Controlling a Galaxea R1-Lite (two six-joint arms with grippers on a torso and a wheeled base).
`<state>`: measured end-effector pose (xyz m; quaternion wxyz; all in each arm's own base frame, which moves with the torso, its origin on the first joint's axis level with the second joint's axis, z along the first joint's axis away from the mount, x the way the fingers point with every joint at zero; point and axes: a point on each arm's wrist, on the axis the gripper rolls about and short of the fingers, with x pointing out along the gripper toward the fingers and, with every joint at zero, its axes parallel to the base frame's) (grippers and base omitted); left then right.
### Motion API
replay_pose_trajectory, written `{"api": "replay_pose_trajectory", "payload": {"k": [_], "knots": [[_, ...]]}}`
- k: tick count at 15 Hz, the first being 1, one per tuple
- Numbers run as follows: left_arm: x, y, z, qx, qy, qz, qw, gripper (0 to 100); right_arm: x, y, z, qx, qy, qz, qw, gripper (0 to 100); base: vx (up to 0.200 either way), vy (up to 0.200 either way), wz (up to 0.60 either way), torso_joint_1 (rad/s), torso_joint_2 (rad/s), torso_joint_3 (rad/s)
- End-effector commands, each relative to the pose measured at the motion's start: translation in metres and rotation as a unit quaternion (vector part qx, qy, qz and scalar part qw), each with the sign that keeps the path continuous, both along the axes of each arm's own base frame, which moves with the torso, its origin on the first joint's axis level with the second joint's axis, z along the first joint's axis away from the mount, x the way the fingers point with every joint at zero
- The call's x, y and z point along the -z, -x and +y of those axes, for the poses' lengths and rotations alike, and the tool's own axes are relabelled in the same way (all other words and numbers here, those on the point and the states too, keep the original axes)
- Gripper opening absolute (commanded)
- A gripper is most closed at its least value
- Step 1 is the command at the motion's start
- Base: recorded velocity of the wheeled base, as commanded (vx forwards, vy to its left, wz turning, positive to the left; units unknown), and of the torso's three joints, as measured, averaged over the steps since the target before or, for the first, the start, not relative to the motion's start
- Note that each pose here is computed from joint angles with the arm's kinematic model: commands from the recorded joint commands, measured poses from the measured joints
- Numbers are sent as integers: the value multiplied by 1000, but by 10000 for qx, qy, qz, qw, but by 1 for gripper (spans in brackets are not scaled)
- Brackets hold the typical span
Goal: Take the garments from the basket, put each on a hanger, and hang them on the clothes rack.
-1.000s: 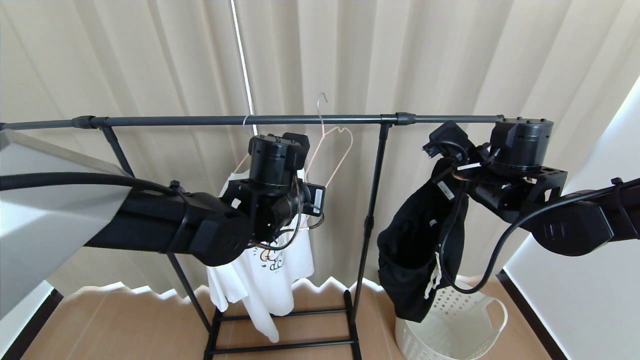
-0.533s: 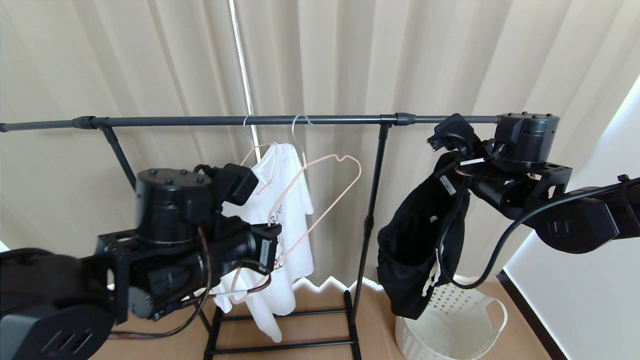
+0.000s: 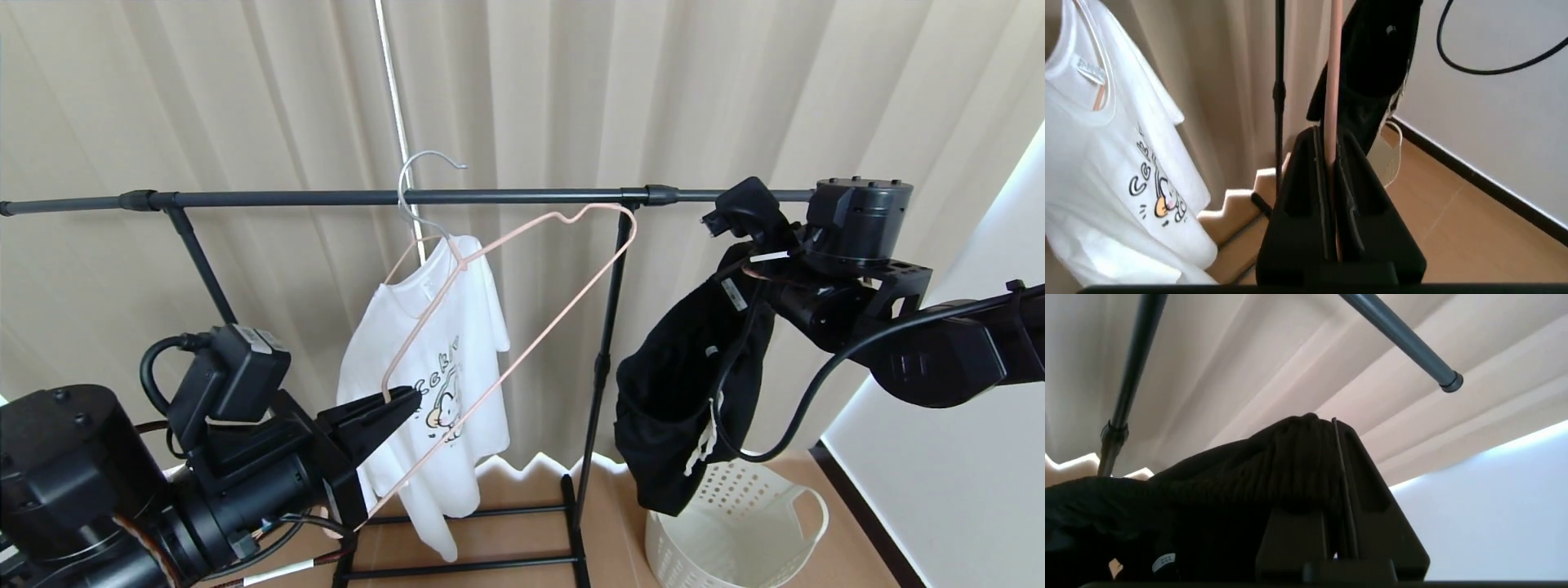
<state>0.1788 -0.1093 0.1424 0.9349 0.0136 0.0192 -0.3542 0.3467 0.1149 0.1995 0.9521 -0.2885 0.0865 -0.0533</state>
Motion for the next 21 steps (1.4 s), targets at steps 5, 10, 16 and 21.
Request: {"api": "replay_pose_trajectory", "payload": {"k": [5,10,16,21], "knots": [[63,-4,-3,332,-944,270,9946,0,-3,-1,1,130,-57,-72,9999,0,0,0,0,0,0,0],[65,-6,-10,535,-1003,211,9933,0,0,-2,2,115,-43,-36,9999,0,0,0,0,0,0,0],[63,-20,-29,714,-887,21,9935,0,5,4,23,-114,-76,23,9999,0,0,0,0,0,0,0],[64,-31,-42,778,-803,-58,9937,0,11,6,32,-211,-50,105,9997,0,0,0,0,0,0,0]]}}
